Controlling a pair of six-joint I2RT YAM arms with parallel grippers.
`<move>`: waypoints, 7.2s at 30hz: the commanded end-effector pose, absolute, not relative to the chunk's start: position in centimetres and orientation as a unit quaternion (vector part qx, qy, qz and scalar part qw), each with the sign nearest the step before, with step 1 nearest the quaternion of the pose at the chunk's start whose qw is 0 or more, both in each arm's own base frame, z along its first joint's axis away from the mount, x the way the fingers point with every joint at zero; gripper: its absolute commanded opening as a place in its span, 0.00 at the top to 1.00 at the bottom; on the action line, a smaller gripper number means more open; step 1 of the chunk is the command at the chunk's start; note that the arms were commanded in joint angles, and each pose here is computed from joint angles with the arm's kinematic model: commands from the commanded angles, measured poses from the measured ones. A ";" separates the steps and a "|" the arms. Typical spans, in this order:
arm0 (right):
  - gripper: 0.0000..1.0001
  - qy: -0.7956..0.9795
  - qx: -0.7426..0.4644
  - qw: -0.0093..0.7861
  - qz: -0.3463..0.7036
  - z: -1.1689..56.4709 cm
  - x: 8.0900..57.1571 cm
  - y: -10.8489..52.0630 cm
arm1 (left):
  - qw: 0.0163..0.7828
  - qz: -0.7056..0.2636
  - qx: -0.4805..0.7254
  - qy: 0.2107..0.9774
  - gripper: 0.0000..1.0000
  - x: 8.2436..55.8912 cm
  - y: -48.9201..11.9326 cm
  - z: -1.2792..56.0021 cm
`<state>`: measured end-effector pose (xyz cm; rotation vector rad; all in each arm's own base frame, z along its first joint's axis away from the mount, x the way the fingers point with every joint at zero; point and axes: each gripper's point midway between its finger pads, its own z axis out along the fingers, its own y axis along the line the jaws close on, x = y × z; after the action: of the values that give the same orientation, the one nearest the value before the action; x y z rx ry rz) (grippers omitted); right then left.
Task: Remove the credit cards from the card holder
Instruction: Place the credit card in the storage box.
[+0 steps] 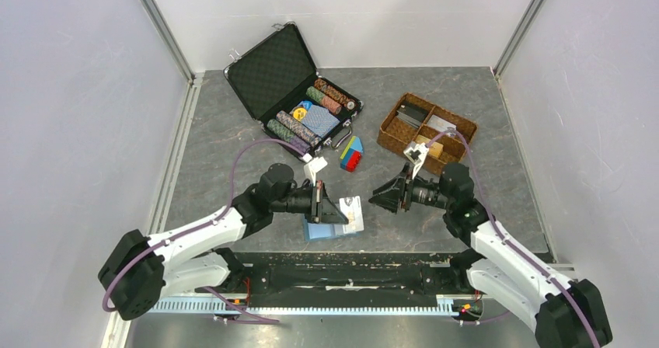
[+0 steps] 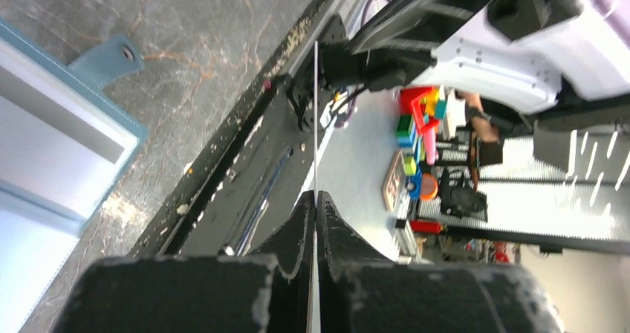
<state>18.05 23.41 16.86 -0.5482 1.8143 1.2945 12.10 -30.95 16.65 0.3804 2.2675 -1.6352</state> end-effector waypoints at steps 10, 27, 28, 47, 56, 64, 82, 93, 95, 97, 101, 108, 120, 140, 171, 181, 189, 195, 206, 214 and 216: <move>0.65 0.696 -0.337 0.304 0.556 19.0 16.0 25.0 | 0.092 -0.553 0.279 0.780 0.98 8.3 -30.3 16.5; 0.69 0.662 -0.364 0.263 0.601 18.6 13.5 27.9 | 0.063 -0.554 0.283 0.780 0.98 7.5 -30.5 15.7; 0.71 0.662 -0.363 0.261 0.601 18.5 13.4 27.9 | 0.063 -0.554 0.282 0.781 0.98 7.6 -30.5 15.7; 0.63 0.668 -0.379 0.230 0.598 16.5 12.4 28.3 | 0.058 -0.560 0.282 0.777 0.98 7.5 -30.8 15.8; 0.62 0.668 -0.393 0.225 0.591 15.6 12.0 28.2 | 0.055 -0.563 0.281 0.775 0.98 7.7 -31.1 15.6; 0.98 0.659 -0.400 0.225 0.596 15.6 11.7 28.3 | 0.060 -0.561 0.278 0.777 0.98 8.0 -31.3 15.7; 1.00 0.763 -0.207 0.381 0.480 19.0 24.2 23.0 | 0.199 -0.356 0.247 0.879 0.00 17.2 -28.5 17.5; 1.00 0.788 0.053 0.527 0.315 22.2 35.9 9.7 | 0.369 -0.177 0.156 0.899 0.00 23.8 -21.9 18.5; 1.00 0.784 0.107 0.542 0.284 22.4 37.2 6.3 | 0.374 -0.171 0.156 0.898 0.00 23.7 -21.5 18.3; 1.00 0.774 0.156 0.557 0.257 22.4 38.2 3.4 | 0.371 -0.166 0.165 0.899 0.00 23.6 -21.3 17.9; 1.00 0.736 0.241 0.584 0.243 21.9 39.3 -0.5 | 0.357 -0.139 0.182 0.906 0.00 23.7 -20.8 17.0; 1.00 0.698 0.308 0.596 0.250 20.0 42.2 -2.8 | 0.344 -0.143 0.223 0.901 0.00 23.2 -21.1 16.7; 1.00 0.657 0.391 0.597 0.242 16.3 43.5 -5.1 | 0.334 -0.174 0.225 0.899 0.00 22.8 -22.3 16.6; 1.00 0.624 0.441 0.585 0.272 13.4 45.5 -5.8 | 0.324 -0.175 0.227 0.902 0.00 22.7 -22.5 15.9; 0.98 0.629 0.468 0.570 0.249 10.1 48.2 -5.3 | 0.323 -0.165 0.226 0.904 0.00 22.7 -22.1 15.7; 0.81 0.662 0.466 0.545 0.217 8.7 48.4 -5.4 | 0.324 -0.159 0.226 0.905 0.00 22.9 -22.0 15.6; 0.73 0.685 0.461 0.532 0.188 8.3 47.9 -5.7 | 0.322 -0.162 0.227 0.905 0.00 22.9 -22.2 15.7; 0.68 0.692 0.454 0.532 0.176 9.2 47.9 -5.9 | 0.318 -0.162 0.226 0.906 0.00 22.8 -22.1 15.4; 0.61 0.717 0.443 0.518 0.145 9.2 48.2 -6.4 | 0.320 -0.156 0.220 0.908 0.00 22.8 -21.9 15.2; 0.54 0.742 0.427 0.504 0.120 9.7 48.6 -6.8 | 0.325 -0.145 0.218 0.909 0.00 23.1 -21.5 15.2; 0.54 0.743 0.423 0.504 0.123 10.1 48.7 -6.8 | 0.325 -0.144 0.217 0.909 0.00 23.1 -21.4 15.2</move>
<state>47.99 -6.08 7.96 1.0615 1.8012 0.3337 22.47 -21.68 14.50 0.5536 2.4296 -0.4023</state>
